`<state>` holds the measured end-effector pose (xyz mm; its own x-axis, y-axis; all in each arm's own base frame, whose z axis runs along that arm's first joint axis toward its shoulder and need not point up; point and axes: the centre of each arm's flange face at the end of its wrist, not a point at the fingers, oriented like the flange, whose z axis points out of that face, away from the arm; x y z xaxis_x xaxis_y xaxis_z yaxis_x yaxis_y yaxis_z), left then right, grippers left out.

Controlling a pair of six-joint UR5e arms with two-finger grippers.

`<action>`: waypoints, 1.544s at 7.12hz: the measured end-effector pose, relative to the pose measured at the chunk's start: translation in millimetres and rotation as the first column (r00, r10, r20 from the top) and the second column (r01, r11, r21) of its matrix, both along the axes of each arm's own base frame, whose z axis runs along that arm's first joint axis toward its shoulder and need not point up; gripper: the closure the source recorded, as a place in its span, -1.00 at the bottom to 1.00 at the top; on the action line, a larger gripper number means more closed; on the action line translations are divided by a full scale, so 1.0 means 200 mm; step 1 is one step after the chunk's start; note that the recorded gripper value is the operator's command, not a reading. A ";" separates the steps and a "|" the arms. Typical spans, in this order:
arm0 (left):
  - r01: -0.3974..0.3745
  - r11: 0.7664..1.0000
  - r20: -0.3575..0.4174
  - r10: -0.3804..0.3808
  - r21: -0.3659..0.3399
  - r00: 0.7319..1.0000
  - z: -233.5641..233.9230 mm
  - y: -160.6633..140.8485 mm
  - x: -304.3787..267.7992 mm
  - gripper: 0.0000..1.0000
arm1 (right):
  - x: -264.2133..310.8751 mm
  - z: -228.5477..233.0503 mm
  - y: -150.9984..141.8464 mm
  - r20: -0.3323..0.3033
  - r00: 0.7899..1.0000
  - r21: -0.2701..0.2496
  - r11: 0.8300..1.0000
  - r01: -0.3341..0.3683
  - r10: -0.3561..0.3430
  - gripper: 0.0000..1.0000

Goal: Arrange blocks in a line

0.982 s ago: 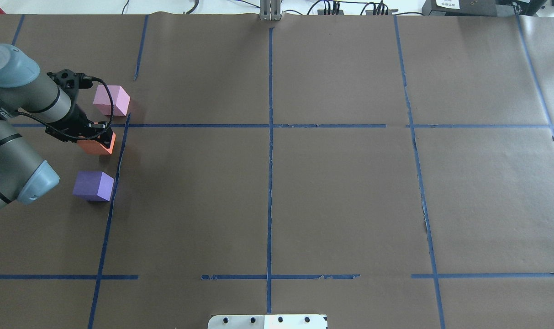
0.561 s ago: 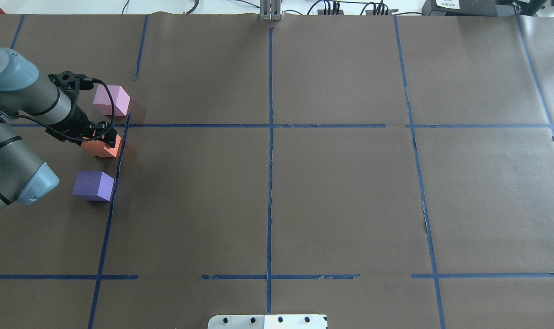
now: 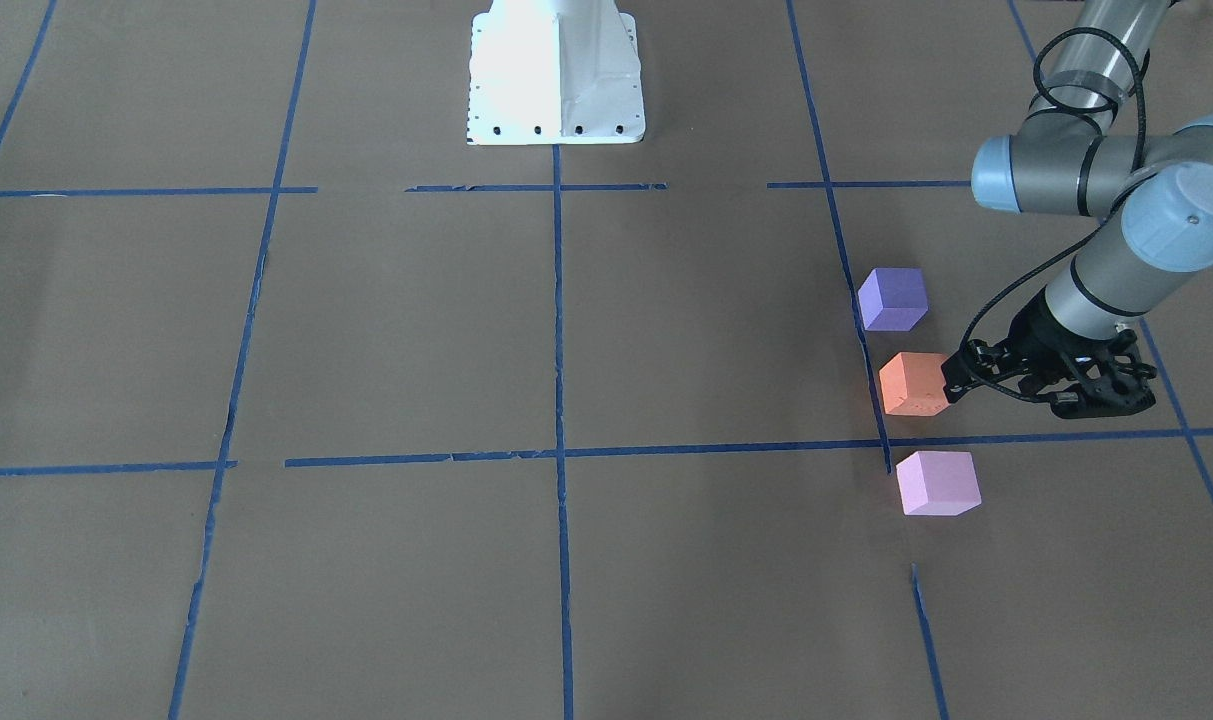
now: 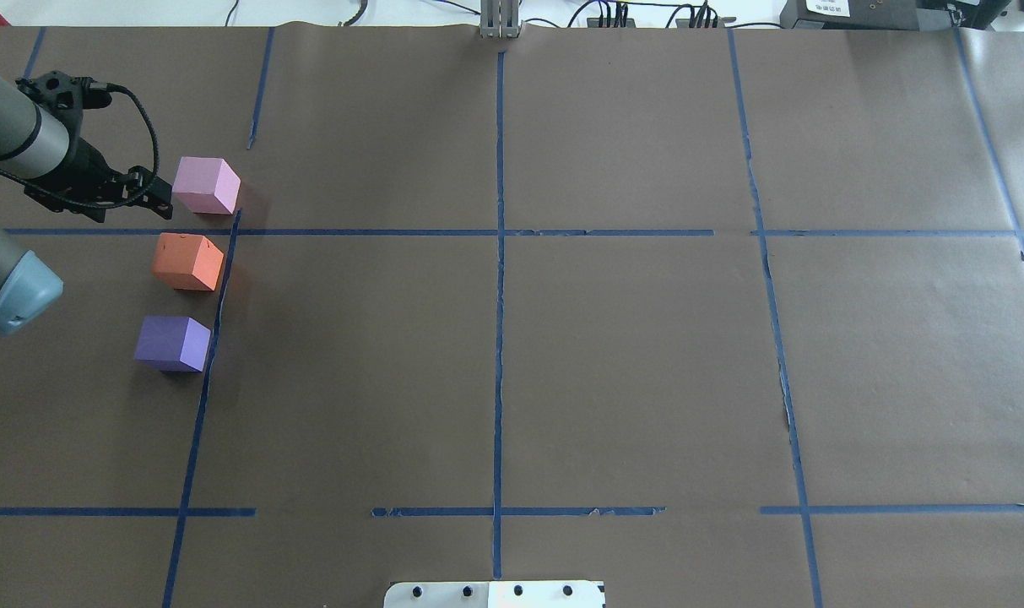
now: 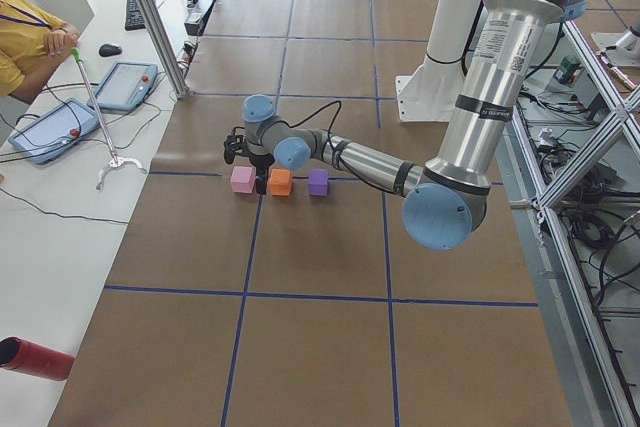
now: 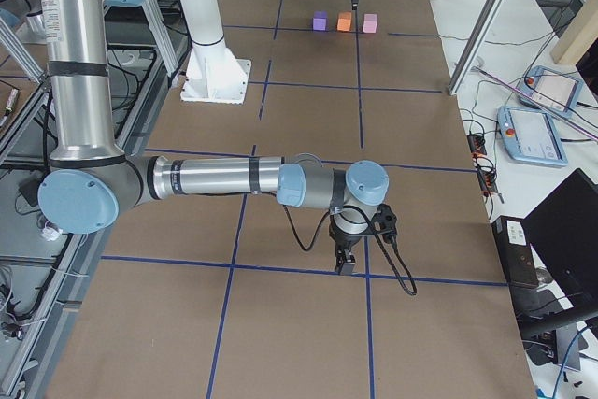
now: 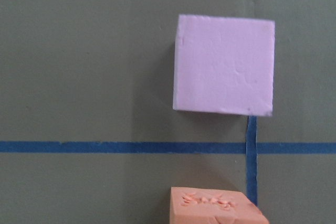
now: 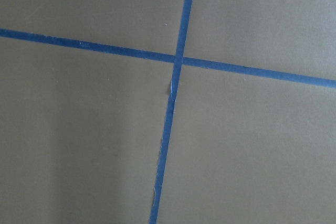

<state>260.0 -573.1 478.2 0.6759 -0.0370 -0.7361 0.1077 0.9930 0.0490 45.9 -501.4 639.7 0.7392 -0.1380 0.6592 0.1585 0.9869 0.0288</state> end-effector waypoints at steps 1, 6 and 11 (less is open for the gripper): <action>0.003 1.000 -0.001 -0.003 0.000 1.000 0.01 0.00 -0.02 -1.00 | 0.00 0.00 0.00 0.000 1.000 0.000 1.000 0.001 -0.001 -1.00; -0.020 0.999 -0.028 0.021 0.039 0.999 -0.09 0.00 0.01 -1.00 | 0.00 0.00 0.00 0.000 1.000 0.000 1.000 0.000 0.000 -1.00; -0.113 0.986 -0.021 0.117 0.124 0.993 0.27 0.13 -0.71 -1.00 | 0.00 0.00 0.00 0.000 1.000 -0.001 1.000 0.001 -0.001 -1.00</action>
